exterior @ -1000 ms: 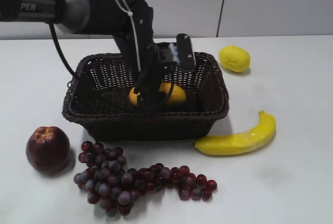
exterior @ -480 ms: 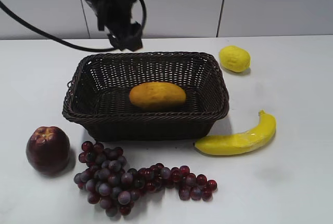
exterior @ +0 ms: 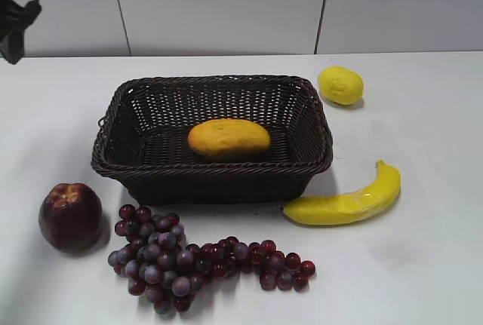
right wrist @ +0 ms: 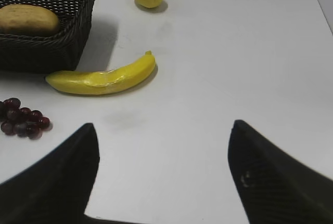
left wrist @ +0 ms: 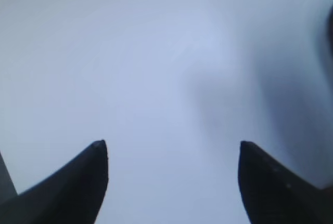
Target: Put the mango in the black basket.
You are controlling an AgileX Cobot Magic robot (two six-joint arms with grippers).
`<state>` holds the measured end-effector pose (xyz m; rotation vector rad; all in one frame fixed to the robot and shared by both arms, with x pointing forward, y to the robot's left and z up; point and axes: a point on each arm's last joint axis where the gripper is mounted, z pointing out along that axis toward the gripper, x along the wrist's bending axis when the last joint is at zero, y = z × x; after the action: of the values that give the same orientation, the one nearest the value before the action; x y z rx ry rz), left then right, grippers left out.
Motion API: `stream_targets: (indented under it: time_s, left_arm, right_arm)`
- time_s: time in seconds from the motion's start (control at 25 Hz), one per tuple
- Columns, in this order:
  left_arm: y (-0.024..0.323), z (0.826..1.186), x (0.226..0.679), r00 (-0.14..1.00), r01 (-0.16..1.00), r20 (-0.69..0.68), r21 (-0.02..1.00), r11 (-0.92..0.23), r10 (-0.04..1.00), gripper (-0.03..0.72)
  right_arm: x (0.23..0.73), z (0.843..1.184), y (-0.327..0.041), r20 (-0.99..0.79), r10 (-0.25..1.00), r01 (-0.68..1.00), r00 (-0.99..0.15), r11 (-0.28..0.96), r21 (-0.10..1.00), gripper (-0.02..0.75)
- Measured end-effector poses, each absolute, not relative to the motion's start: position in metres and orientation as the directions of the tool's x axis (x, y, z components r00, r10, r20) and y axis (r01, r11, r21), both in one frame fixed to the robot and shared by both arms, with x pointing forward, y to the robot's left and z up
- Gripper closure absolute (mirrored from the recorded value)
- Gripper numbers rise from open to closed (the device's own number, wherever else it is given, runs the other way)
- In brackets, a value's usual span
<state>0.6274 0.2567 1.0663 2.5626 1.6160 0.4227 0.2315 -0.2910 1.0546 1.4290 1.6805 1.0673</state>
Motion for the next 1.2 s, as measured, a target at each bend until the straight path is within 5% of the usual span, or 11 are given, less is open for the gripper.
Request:
stream_targets:
  time_s: [0.28, 0.72, 1.2]
  left_arm:
    - [0.31, 1.073, 0.607, 0.152, 0.957, 0.004, 0.25, -0.148, 0.988, 0.099]
    - [0.307, 1.081, 0.485, 0.147, 0.965, -0.004, 0.222, -0.142, 0.989, 0.099]
    - [0.302, 1.054, 0.37, 0.137, 0.904, 0.03, 0.405, -0.137, 0.99, 0.103]
  right_arm:
    - [0.232, 1.055, -0.291, 0.013, 0.986, 0.43, -0.169, 0.062, 0.9, 0.145]
    - [0.232, 1.055, -0.291, 0.013, 0.986, 0.43, -0.169, 0.062, 0.9, 0.145]
    - [0.232, 1.055, -0.291, 0.013, 0.986, 0.43, -0.169, 0.062, 0.9, 0.145]
